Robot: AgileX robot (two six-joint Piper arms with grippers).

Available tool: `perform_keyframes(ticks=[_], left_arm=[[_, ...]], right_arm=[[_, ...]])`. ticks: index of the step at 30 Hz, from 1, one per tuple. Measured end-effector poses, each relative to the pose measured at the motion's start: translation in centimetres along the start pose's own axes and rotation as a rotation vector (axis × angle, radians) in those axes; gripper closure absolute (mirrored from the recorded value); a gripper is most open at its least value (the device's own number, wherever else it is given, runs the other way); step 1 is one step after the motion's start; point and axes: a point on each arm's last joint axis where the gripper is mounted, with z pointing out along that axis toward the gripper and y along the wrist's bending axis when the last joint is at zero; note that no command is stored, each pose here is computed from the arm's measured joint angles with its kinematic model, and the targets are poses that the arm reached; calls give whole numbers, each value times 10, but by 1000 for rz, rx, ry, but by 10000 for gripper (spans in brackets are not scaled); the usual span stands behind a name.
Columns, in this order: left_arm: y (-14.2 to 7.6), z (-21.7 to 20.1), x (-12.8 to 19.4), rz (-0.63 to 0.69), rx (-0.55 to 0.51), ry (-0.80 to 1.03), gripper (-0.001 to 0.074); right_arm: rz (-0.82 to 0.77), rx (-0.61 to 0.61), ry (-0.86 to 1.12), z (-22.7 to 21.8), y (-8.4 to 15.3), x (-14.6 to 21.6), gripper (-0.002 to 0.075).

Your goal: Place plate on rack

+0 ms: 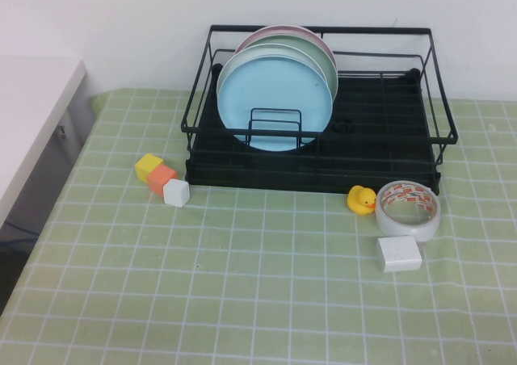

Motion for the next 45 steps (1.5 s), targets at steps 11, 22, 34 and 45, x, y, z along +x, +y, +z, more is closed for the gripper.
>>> perform_keyframes(ticks=[11, 22, 34, 45], left_arm=[[24, -15, 51, 102, -180, 300, 736], [29, -15, 53, 262, -225, 308, 736], [32, -16, 52, 332, -247, 310, 737], [32, -16, 52, 333, -247, 310, 736]], right_arm=[[0, 0, 0, 0, 0, 0, 727], [0, 0, 2, 0, 0, 0, 727], [0, 0, 2, 0, 0, 0, 728], [0, 0, 2, 0, 0, 0, 728]])
